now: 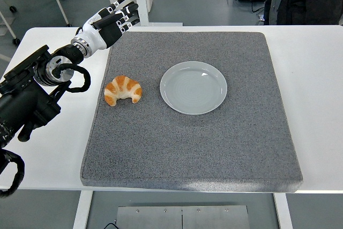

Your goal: Place the bread on the plate

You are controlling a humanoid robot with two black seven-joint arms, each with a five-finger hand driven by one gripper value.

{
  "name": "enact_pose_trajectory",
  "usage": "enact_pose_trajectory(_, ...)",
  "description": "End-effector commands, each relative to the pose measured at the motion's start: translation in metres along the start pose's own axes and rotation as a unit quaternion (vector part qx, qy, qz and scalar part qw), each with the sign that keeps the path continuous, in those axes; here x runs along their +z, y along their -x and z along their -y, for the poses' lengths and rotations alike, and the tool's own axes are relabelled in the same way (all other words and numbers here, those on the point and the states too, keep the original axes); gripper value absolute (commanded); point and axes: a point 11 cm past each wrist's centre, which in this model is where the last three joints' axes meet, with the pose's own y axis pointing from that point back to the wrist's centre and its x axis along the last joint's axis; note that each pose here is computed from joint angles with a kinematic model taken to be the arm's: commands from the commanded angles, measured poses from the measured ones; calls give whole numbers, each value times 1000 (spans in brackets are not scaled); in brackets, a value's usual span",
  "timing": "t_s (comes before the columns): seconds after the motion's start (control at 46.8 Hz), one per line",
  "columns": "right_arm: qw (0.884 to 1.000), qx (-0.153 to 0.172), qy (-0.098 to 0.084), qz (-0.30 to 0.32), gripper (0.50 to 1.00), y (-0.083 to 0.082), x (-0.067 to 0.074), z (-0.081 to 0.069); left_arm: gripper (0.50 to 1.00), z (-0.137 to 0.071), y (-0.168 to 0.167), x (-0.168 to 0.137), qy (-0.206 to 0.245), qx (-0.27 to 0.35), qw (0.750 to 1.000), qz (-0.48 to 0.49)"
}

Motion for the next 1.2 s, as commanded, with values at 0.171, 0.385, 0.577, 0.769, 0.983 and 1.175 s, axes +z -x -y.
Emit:
enact_pose_trajectory(0.171,1000,0,-1,0,1000,0,-1,0,986,0,-1,0,1,1,1000,1)
enact_pose_trajectory(0.385,1000,0,0,0,1000,0,0,0,984,-1,-3,-7,-13,6,1000,11)
enact_pose_trajectory(0.577,1000,0,0,0,1000,0,0,0,984,-2,-4,-4,-11,5,1000,11)
enact_pose_trajectory(0.769,1000,0,0,0,1000,0,0,0,984,-2,3,3,-5,-6,1000,7)
enact_pose_trajectory(0.983,1000,0,0,0,1000,0,0,0,984,-12,8,11,-7,-25,999,28)
enact_pose_trajectory(1.175,1000,0,-1,0,1000,0,-1,0,986,-23,8,22,-12,-28,998,58)
